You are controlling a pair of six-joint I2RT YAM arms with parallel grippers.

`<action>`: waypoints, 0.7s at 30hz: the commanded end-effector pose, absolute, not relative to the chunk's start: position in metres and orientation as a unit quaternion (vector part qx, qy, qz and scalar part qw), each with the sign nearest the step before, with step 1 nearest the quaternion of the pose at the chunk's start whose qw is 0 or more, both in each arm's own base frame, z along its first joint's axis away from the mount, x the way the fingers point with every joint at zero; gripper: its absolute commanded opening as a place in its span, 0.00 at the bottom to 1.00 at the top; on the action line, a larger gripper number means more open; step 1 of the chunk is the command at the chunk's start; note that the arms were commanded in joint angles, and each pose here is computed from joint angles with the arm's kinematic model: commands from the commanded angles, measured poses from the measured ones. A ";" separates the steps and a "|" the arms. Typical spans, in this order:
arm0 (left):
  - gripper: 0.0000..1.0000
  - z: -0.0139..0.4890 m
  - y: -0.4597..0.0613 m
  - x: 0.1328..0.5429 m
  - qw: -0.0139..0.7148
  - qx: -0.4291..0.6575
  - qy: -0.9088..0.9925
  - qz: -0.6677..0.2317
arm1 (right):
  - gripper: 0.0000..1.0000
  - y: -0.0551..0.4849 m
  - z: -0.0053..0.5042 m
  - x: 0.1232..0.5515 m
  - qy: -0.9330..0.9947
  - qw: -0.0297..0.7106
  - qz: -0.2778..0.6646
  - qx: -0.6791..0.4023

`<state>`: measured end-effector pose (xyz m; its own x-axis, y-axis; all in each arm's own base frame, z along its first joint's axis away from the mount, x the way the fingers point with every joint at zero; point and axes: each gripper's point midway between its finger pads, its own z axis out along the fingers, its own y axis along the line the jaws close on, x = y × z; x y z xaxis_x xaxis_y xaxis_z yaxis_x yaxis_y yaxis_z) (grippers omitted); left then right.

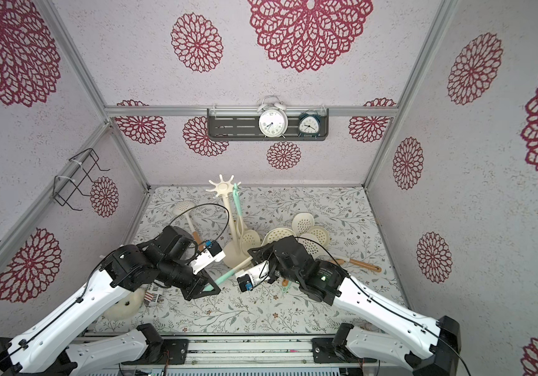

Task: Hang the skimmer on the kitchen utensil rack
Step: Pick up the skimmer from the center of the board.

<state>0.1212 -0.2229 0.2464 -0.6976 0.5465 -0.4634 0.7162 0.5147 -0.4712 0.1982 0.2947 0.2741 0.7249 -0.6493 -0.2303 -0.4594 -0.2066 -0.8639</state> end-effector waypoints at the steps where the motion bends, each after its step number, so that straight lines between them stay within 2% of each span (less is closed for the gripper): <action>1: 0.00 0.265 -0.224 0.127 0.163 0.381 0.846 -0.336 | 0.23 0.298 0.286 0.198 0.353 0.535 -0.093 -0.762; 7: 0.00 0.275 -0.222 0.133 0.192 0.382 0.843 -0.327 | 0.00 0.297 0.287 0.192 0.361 0.541 -0.072 -0.756; 8: 0.00 0.277 -0.220 0.136 0.205 0.379 0.844 -0.321 | 0.00 0.296 0.288 0.191 0.365 0.542 -0.068 -0.754; 9: 0.16 0.281 -0.217 0.141 0.224 0.373 0.845 -0.311 | 0.00 0.295 0.290 0.190 0.369 0.545 -0.063 -0.750; 12: 0.91 0.297 -0.209 0.151 0.285 0.355 0.840 -0.296 | 0.00 0.293 0.294 0.188 0.394 0.561 -0.038 -0.727; 13: 0.97 0.305 -0.206 0.154 0.309 0.345 0.836 -0.295 | 0.00 0.293 0.297 0.188 0.412 0.572 -0.023 -0.709; 14: 1.00 0.311 -0.204 0.156 0.329 0.336 0.831 -0.297 | 0.00 0.292 0.300 0.188 0.432 0.582 -0.006 -0.689; 17: 0.97 0.340 -0.198 0.167 0.416 0.292 0.804 -0.310 | 0.00 0.296 0.315 0.183 0.492 0.615 0.091 -0.609; 21: 0.98 0.382 -0.190 0.180 0.539 0.199 0.729 -0.371 | 0.00 0.298 0.332 0.194 0.598 0.626 0.226 -0.447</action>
